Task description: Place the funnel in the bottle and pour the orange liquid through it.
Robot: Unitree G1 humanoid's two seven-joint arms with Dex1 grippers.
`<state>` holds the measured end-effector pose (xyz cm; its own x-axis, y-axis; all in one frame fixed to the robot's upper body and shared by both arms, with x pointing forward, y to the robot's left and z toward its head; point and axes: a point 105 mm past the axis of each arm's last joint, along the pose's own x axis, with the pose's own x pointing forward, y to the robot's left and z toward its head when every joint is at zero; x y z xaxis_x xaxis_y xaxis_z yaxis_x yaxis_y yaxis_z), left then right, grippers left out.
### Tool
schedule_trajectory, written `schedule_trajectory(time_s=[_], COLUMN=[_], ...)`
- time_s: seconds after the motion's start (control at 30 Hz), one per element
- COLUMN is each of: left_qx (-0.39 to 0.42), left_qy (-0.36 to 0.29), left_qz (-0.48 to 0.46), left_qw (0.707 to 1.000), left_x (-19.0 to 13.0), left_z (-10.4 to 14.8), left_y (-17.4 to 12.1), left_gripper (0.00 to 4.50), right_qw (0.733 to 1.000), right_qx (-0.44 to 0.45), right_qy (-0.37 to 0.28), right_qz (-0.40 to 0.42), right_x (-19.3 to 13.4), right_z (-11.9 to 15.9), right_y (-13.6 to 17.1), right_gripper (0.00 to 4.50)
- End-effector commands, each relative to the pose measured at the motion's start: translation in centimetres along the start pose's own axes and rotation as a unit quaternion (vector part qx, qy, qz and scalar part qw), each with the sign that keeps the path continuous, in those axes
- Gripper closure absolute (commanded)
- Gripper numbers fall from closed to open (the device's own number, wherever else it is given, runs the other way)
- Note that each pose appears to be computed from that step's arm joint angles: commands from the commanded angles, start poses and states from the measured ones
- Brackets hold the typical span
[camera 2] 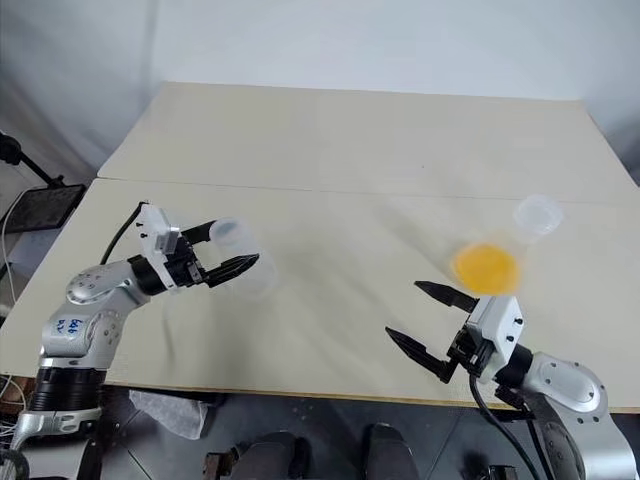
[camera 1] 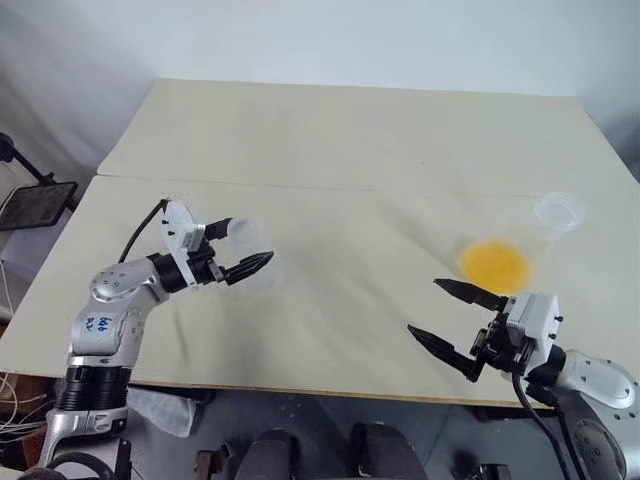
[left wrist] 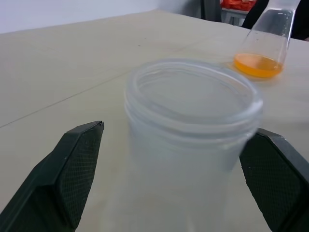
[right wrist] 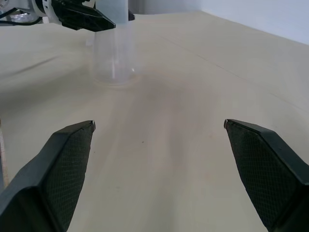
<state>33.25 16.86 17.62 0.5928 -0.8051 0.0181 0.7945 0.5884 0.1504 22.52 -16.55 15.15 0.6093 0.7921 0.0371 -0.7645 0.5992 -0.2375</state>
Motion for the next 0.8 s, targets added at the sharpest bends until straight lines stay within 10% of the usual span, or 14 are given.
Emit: schedule_trajectory(time_s=[0.03,0.33,0.8], left_qx=[0.015,0.017,0.039], left_qy=[-0.014,-0.008,-0.039], left_qz=[-0.009,-0.019,-0.206], left_qw=[1.0,1.0,0.977], left_x=[0.5,0.4,8.0], left_z=[1.0,1.1,3.3], left_y=[0.0,0.1,-4.6], left_gripper=[0.02,2.1,2.11], right_qw=[0.999,0.999,0.996], right_qx=[-0.028,-0.025,-0.024], right_qy=[-0.018,-0.017,0.022], right_qz=[-0.007,-0.014,-0.087], right_x=[-0.2,-0.3,-4.0], right_z=[1.3,0.9,0.2], right_y=[0.1,0.3,0.2], right_gripper=[0.0,0.0,0.0])
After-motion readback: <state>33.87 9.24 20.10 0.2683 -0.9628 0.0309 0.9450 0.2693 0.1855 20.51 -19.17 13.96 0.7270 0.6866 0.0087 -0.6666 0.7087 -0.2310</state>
